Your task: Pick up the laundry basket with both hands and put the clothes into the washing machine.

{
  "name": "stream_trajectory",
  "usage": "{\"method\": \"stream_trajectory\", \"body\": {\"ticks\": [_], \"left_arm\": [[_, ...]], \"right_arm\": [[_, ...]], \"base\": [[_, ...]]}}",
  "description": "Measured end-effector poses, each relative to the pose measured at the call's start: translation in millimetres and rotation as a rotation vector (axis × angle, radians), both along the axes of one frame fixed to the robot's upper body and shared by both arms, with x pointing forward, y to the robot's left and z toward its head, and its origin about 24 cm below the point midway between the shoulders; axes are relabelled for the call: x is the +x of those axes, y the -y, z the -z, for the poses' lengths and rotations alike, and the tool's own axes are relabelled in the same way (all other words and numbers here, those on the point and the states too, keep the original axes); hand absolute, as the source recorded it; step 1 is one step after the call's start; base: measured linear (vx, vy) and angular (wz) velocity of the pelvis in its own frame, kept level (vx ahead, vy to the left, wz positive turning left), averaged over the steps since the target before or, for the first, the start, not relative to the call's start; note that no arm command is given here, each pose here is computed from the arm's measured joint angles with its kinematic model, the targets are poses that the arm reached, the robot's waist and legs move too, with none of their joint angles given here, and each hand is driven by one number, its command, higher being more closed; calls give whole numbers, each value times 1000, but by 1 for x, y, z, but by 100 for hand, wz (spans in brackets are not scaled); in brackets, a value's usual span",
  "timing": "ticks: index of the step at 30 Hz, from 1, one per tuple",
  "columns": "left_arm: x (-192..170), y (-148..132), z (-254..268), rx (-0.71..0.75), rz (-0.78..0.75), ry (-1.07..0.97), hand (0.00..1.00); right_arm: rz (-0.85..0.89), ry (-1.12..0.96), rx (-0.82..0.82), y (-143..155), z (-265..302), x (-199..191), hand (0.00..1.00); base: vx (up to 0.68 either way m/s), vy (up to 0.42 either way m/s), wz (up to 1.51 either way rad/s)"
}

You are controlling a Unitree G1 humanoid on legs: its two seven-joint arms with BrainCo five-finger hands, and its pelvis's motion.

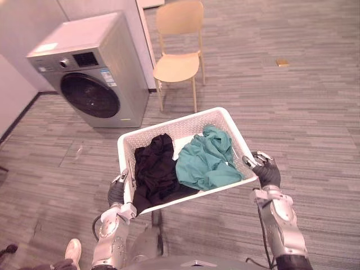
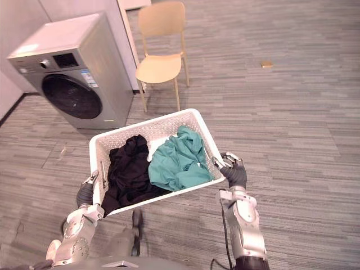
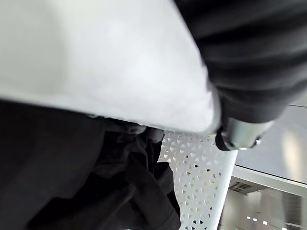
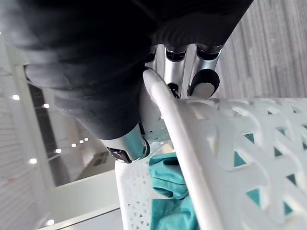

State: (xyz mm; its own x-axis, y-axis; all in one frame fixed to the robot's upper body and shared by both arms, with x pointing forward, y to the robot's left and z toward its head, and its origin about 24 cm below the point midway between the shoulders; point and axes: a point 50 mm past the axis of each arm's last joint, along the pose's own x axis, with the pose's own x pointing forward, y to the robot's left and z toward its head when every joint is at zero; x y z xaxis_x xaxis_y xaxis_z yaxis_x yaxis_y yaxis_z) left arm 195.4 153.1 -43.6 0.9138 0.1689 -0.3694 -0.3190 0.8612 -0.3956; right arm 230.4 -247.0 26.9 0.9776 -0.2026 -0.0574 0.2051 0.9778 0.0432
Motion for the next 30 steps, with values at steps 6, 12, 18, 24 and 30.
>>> {"method": "stream_trajectory", "body": {"ticks": [6,12,18,24,30], "left_arm": [[-5,-13,6,77,41,-39,100],[23,-19,-13,149,76,48,100],[37,-9,-23,139,105,103,100],[26,3,-13,76,97,61,100],[17,3,-14,38,59,75,100]], "right_arm": [[44,-107,71,-10,32,-16,100],[50,-94,81,-11,30,-19,100],[101,33,93,-8,6,-31,100],[127,52,122,-3,2,-30,100],[95,118,68,-5,-18,-22,100]], "base": [[821,280,-10],[699,153,11],[700,-97,60],[645,-183,37],[379,-38,-27]]}}
